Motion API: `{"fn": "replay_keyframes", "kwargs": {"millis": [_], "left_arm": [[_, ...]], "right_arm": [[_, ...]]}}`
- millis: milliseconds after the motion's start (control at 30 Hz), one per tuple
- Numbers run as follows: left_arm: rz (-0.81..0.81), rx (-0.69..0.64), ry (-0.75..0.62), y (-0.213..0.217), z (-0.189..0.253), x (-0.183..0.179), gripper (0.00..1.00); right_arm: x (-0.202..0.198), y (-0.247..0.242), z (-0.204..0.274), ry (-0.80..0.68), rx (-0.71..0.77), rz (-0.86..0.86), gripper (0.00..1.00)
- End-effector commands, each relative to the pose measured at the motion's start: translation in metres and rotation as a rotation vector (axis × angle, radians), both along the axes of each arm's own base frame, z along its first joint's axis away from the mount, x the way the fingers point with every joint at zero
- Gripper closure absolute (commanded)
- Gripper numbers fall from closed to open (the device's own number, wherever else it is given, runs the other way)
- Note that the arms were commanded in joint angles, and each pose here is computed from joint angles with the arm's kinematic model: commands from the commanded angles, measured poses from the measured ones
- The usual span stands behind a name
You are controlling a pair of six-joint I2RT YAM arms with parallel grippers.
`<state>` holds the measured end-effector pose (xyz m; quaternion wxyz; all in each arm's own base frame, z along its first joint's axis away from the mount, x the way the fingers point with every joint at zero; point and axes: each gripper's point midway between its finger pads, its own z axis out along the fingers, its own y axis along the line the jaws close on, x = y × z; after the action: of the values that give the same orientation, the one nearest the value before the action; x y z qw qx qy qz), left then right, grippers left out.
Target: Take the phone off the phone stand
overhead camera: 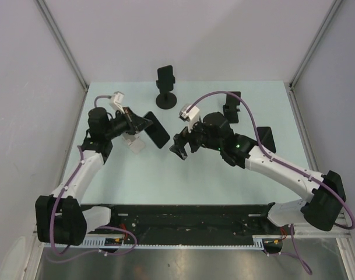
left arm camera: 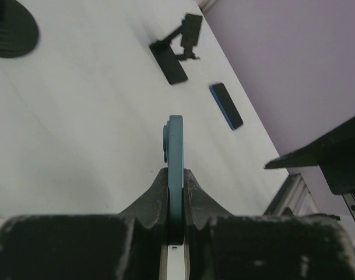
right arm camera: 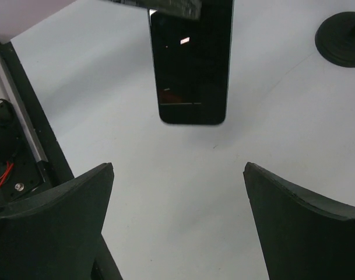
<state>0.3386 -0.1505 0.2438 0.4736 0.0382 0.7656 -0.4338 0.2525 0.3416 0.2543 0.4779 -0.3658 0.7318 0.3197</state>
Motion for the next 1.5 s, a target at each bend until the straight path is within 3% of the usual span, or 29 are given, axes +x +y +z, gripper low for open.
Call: {"fn": "replay_keyframes", "kwargs": {"millis": [0, 433, 1000, 1233, 1333, 1367, 1433, 1467], "left_arm": [[0.002, -0.052, -0.034, -0.025, 0.025, -0.012, 1.00], [-0.084, -0.103, -0.025, -0.080, 0.037, -0.039, 1.00], [-0.115, -0.133, -0.016, -0.094, 0.041, -0.045, 1.00], [-0.112, -0.133, 0.000, -0.094, 0.036, -0.043, 1.00], [-0.110, -0.137, 0.018, -0.095, 0.033, -0.043, 1.00], [-0.112, -0.139, 0.022, -0.095, 0.033, -0.043, 0.99], [-0.112, -0.138, 0.025, -0.095, 0.031, -0.043, 0.98], [-0.112, -0.138, 0.022, -0.095, 0.032, -0.043, 0.87]], "right_arm": [[0.015, 0.003, 0.014, -0.089, -0.070, -0.085, 0.00], [0.022, 0.020, -0.002, -0.078, -0.201, -0.159, 0.00], [0.034, 0.014, -0.025, -0.055, -0.285, -0.264, 0.02], [0.032, 0.018, -0.024, -0.052, -0.272, -0.244, 0.25], [0.031, 0.017, -0.025, -0.048, -0.276, -0.244, 0.45], [0.032, 0.016, -0.026, -0.048, -0.280, -0.248, 0.56], [0.032, 0.013, -0.028, -0.047, -0.294, -0.254, 0.65], [0.033, 0.011, -0.028, -0.050, -0.300, -0.262, 0.71]]}}
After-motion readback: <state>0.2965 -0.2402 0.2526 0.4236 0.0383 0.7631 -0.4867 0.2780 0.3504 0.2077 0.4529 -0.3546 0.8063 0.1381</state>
